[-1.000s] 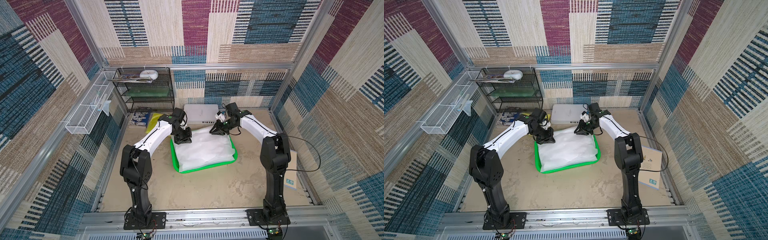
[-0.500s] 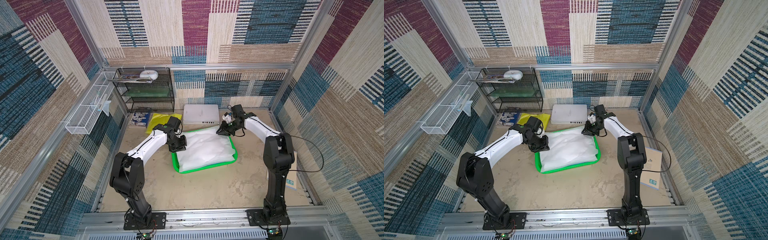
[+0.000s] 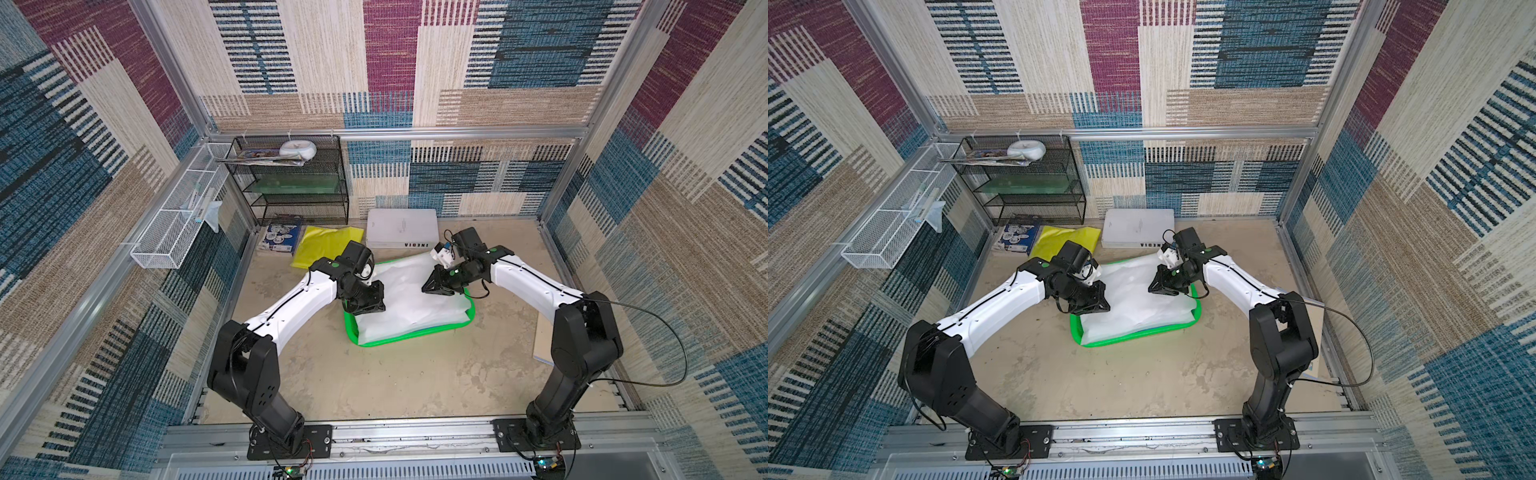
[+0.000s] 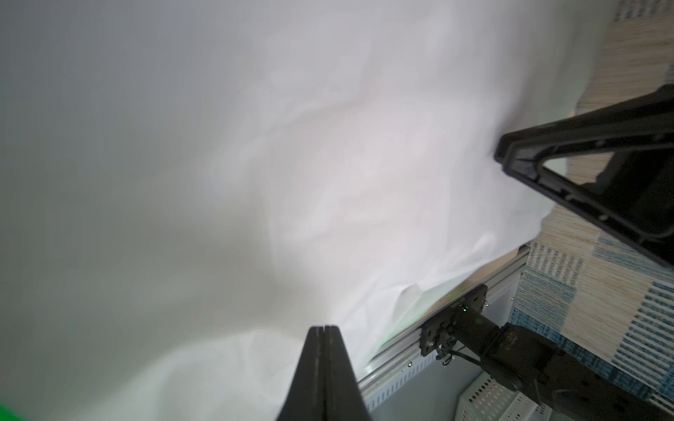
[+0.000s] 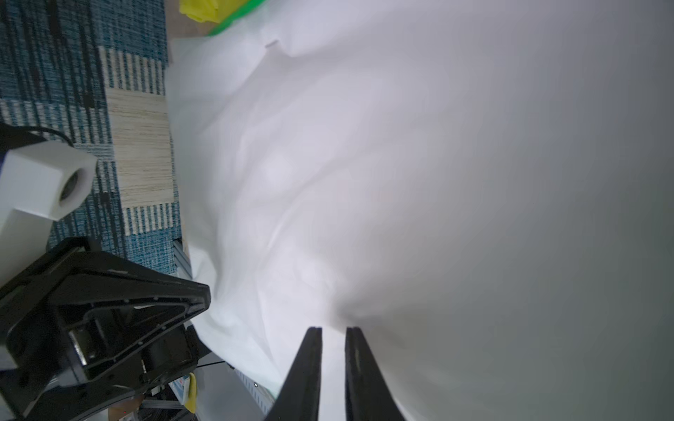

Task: Put the folded raincoat in the basket
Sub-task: Place the raincoat in the basket.

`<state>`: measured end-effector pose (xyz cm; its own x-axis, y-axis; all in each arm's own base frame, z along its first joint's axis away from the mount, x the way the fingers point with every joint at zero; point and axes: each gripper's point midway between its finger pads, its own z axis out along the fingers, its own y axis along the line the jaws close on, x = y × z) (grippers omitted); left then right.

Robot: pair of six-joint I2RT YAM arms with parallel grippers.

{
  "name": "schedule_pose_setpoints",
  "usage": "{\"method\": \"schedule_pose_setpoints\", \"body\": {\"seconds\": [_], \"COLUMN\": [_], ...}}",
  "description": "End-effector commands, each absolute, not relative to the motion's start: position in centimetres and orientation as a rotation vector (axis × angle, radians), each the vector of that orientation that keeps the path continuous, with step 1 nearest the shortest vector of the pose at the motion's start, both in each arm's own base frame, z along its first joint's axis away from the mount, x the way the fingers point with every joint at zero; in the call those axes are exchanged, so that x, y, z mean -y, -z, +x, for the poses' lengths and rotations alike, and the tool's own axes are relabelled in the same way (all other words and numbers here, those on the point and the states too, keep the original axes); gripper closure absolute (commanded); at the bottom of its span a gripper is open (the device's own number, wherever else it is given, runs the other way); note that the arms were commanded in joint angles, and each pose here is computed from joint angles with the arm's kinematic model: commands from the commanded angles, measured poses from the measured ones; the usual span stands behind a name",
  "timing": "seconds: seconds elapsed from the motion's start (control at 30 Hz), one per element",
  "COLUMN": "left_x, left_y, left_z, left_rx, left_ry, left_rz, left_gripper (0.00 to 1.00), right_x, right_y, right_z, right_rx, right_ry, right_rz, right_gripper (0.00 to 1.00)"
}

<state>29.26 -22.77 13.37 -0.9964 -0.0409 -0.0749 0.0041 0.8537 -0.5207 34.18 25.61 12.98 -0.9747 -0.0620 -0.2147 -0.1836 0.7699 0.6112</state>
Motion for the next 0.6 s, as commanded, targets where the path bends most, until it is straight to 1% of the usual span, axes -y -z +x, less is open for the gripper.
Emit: {"method": "schedule_pose_setpoints", "body": {"seconds": [0.0,0.17,0.23,0.3,0.4,0.47,0.57], "left_x": [22.0,19.7,19.0,18.7,19.0,19.6,20.8], "left_y": [-11.6,-10.4,-10.9,-11.9,-14.0,-15.4,-16.4], "left_z": [28.6,26.2,25.8,25.7,25.6,25.4,24.9], "left_rx": [-2.976,-3.019,-3.022,-3.011,-2.959,-2.93,-2.903], "left_ry": [0.77,0.667,0.64,0.631,0.686,0.755,0.854], "left_rz": [-0.045,-0.072,-0.093,-0.1,-0.084,-0.076,-0.04], "left_gripper": [1.0,1.0,1.0,1.0,1.0,1.0,1.0], "right_x": [-22.7,-18.3,-17.3,-17.4,-18.9,-20.7,-22.7], "right_y": [-10.0,-7.6,-7.9,-9.3,-12.6,-14.5,-15.1], "right_z": [34.0,33.0,33.1,33.2,32.7,31.4,29.2], "right_rx": [-2.85,-2.917,-2.907,-2.876,-2.804,-2.76,-2.77], "right_ry": [-0.729,-0.423,-0.37,-0.392,-0.543,-0.685,-0.814], "right_rz": [-0.142,-0.12,-0.108,-0.119,-0.158,-0.2,-0.257], "right_gripper": [0.82,0.82,0.82,0.81,0.81,0.82,0.82]}}
